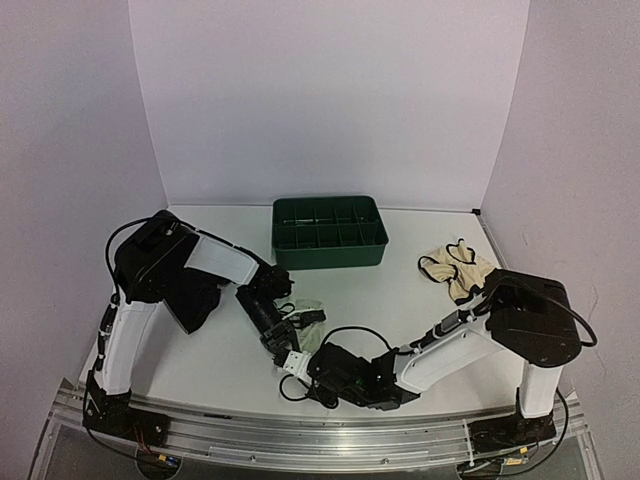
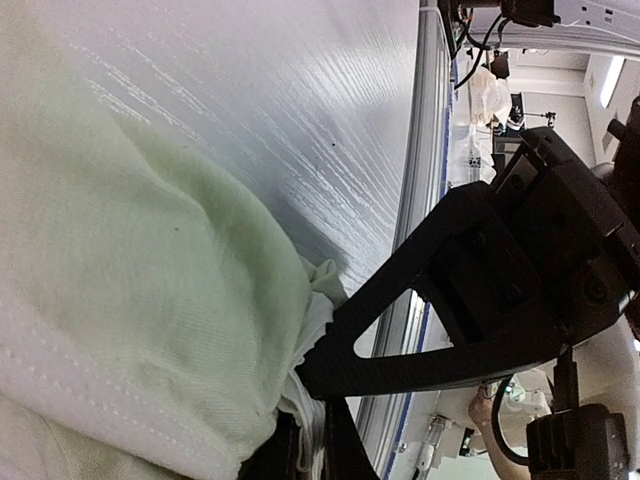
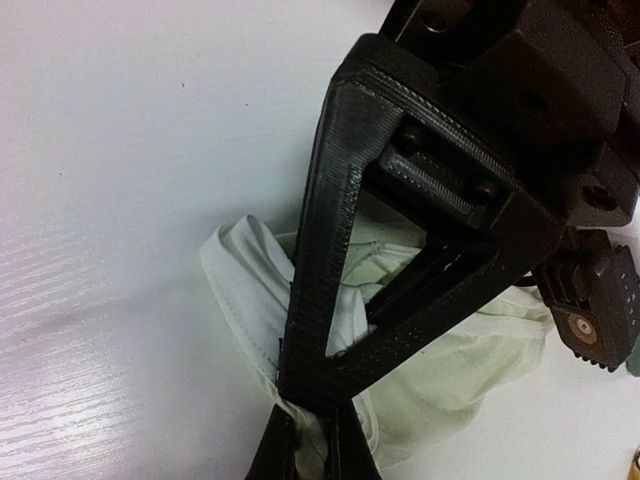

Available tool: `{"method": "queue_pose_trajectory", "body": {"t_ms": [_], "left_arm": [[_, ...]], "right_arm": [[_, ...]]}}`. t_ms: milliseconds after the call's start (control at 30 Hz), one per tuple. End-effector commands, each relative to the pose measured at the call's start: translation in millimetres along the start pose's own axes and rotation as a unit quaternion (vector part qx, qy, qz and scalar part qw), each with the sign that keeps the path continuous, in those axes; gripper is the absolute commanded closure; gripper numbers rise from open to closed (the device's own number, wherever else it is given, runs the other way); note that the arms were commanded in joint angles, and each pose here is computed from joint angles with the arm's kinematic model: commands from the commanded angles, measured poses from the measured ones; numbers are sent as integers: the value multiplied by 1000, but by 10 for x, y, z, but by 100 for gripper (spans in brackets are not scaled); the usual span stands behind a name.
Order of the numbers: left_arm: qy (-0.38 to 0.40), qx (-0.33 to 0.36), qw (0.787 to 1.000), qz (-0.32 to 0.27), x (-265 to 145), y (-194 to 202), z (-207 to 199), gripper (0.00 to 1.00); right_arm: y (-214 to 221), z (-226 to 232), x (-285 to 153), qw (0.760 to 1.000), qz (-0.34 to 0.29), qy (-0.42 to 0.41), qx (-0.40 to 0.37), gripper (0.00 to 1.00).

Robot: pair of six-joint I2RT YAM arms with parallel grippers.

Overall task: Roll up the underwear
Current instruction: Roll the underwear to the center of the board.

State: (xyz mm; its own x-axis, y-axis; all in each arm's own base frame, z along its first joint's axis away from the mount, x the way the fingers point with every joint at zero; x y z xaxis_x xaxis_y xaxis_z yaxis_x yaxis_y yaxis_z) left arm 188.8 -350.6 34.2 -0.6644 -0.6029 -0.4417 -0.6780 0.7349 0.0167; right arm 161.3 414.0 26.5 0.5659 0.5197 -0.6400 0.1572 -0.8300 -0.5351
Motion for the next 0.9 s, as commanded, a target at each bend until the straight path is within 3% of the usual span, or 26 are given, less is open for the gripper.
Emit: {"method": "queue_pose_trajectory", "body": {"t_ms": [0, 200, 500, 633, 867], "left_arm": [[65, 39, 997, 2, -8, -74, -328, 82], [18, 98, 995, -18, -171, -211, -363, 48], [-112, 221, 968, -45, -474, -271, -469, 39], [-145, 317, 936, -50, -634, -107, -638, 38], [-214, 461, 858, -69, -798, 32, -715, 37]], "right_arm": [[443, 118, 30, 994, 58, -78, 55, 100], [448, 121, -14, 986, 69, -109, 109, 100], [537, 109, -58, 949, 80, -168, 253, 100], [598, 116, -54, 927, 91, -191, 309, 100], [673, 67, -21, 876, 91, -220, 420, 100]]}}
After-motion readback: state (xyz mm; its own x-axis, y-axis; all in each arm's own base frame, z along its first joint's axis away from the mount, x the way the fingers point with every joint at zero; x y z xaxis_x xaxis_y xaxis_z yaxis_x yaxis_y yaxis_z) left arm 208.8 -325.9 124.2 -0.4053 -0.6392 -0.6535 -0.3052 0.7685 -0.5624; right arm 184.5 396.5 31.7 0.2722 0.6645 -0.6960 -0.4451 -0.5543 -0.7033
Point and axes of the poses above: each gripper's point midway between its finger pads, its own x axis out along the fingers, its own z axis along the line the jaws close on, y = z × x, the point moved 3 cm from there along -x, back along the fingers, and after that the axes turned 12 degrees about -x, right-handed, at the moved point
